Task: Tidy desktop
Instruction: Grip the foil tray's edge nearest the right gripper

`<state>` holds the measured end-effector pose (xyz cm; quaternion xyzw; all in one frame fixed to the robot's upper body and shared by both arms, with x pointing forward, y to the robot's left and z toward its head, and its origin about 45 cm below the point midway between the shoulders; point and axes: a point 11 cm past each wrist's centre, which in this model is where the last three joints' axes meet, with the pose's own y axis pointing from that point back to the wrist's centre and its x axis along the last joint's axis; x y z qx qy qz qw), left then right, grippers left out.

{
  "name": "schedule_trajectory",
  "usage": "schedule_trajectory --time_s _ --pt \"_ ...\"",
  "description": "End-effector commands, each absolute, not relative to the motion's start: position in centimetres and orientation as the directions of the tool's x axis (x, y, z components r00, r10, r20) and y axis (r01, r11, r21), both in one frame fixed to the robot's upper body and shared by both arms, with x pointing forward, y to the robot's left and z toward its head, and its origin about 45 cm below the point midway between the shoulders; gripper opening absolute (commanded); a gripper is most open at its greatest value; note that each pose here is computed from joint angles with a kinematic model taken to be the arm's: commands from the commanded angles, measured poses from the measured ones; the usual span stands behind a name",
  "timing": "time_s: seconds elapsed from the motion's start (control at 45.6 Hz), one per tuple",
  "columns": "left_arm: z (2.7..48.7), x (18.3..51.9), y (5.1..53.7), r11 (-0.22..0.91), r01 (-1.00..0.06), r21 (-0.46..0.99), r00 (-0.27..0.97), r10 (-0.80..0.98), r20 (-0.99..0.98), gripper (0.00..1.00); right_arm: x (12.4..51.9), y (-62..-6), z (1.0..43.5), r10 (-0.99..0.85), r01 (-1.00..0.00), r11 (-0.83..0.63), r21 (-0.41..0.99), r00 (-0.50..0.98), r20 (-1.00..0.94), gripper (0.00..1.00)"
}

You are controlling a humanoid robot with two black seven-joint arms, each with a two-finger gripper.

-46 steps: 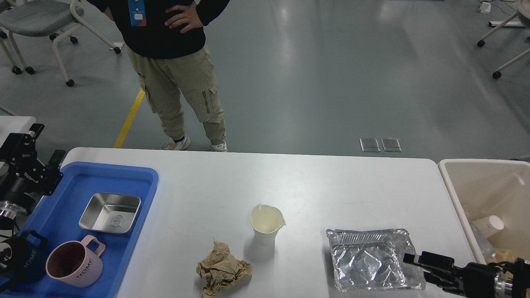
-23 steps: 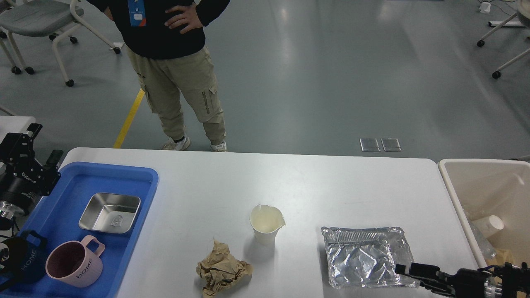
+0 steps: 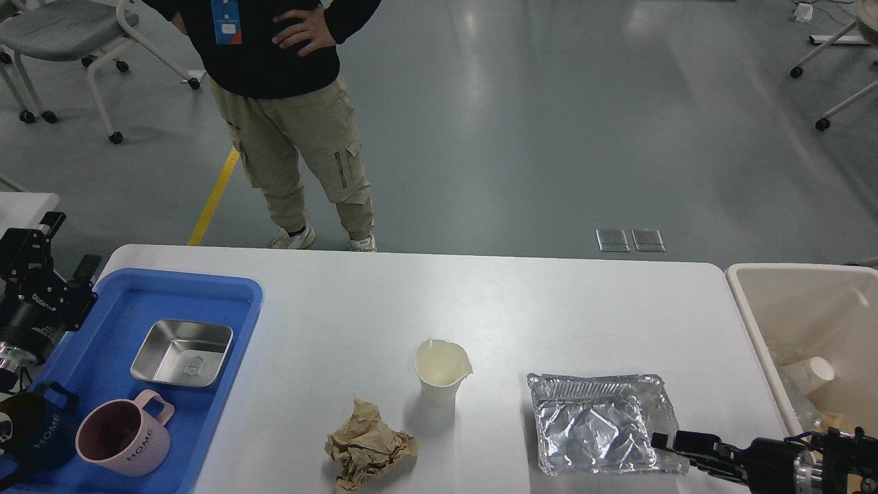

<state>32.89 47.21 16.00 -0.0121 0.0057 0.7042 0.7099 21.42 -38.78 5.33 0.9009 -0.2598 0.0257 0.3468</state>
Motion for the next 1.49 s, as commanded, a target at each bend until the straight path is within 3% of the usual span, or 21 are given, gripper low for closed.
schedule_trajectory --time_s 0.0,0.394,0.899,0.964,1.074,1.14,1.161,1.468 --pt "15.9 32.8 47.2 0.008 -1.000 -0.008 0.009 1.000 -0.026 0.96 21.6 -38.5 4.8 -0.449 -0.483 -0.624 0.614 0.865 0.224 0.57" --pt "16.0 32.8 47.3 0.006 -1.000 -0.011 0.006 1.000 -0.024 0.96 21.7 -36.6 4.8 -0.182 -0.313 -0.688 0.655 0.948 0.261 0.58" --pt "15.8 32.6 47.2 0.008 -1.000 -0.016 0.009 1.000 -0.030 0.96 22.0 -36.6 4.7 -0.103 -0.294 -0.686 0.666 0.945 0.311 0.56" --pt "15.8 32.5 47.2 0.008 -1.000 -0.014 0.008 0.999 -0.032 0.96 22.1 -36.6 4.6 -0.101 -0.302 -0.683 0.665 0.941 0.324 0.50" --pt "15.6 32.3 47.3 0.007 -1.000 -0.009 0.007 0.999 -0.032 0.96 21.6 -36.3 4.0 -0.075 -0.282 -0.680 0.676 0.945 0.319 0.28" --pt "15.6 32.3 47.4 0.000 -1.000 -0.012 0.001 0.999 -0.034 0.96 21.4 -36.8 3.7 -0.057 -0.272 -0.667 0.693 0.947 0.317 0.04" --pt "15.6 32.1 47.5 -0.003 -1.000 -0.011 -0.003 0.999 -0.036 0.96 21.3 -36.9 3.6 -0.054 -0.268 -0.665 0.697 0.948 0.313 0.00" --pt "15.4 31.8 47.8 -0.012 -1.000 -0.010 -0.011 0.999 -0.046 0.96 21.3 -37.0 3.4 -0.048 -0.263 -0.663 0.700 0.949 0.311 0.00"
